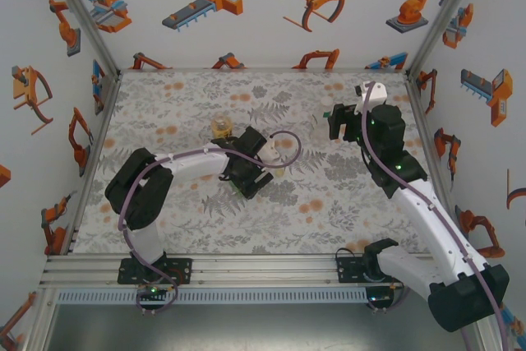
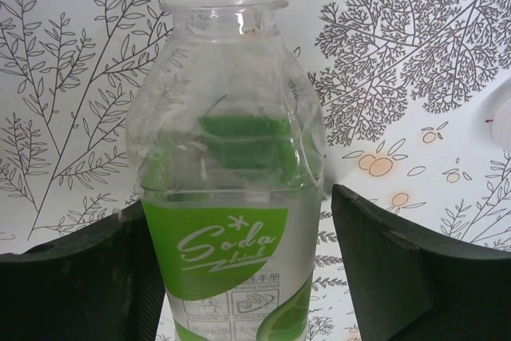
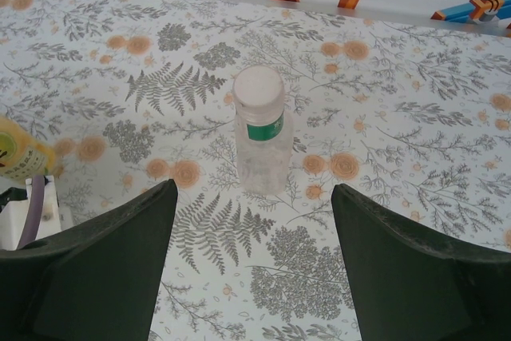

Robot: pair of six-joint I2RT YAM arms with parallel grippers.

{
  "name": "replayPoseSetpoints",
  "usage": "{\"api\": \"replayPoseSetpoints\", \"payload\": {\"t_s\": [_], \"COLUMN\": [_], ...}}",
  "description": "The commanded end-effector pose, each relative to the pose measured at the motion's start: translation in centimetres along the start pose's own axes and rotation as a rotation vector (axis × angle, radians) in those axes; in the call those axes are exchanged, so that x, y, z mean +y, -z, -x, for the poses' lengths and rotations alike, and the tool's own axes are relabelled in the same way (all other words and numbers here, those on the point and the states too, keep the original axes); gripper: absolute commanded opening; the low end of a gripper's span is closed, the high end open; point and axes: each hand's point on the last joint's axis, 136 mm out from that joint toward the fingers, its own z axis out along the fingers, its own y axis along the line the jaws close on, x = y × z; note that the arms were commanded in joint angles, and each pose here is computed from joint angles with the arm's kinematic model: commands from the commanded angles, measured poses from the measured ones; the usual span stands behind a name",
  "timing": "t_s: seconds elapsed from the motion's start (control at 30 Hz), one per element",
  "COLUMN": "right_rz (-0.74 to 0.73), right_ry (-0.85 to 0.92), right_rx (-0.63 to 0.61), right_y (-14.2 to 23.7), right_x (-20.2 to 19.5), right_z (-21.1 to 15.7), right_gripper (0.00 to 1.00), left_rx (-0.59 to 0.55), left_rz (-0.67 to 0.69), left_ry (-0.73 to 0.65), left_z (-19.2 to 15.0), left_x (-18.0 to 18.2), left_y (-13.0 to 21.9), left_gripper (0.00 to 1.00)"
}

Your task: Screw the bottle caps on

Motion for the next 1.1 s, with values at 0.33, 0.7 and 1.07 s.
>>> {"api": "replayPoseSetpoints", "payload": {"t_s": [0.33,0.7,1.07], "right_rz": [-0.004,0.003,0.054], "right_ry": [-0.018,-0.028,-0.071], "right_rx": [-0.023,-0.037,-0.026], "right_y": [0.8,1.5,3.2], "right_x": [-0.2,-0.1,0.6], "right_z": [0.5,1.1,1.3], "right_gripper": [0.70,0.70,0.66], "left_rx": [0.030,-0.033,-0.401], "left_rz": [-0.055,-0.022,-0.018], "left_ry": [0.040,0.018,-0.077], "left_z": [-1.5,-0.3,4.4], "left_x": [-0.5,-0.1,-1.5], "left_y": [-1.3,1.4,11.1], "left_gripper": [0.66,0.46,0.28]}}
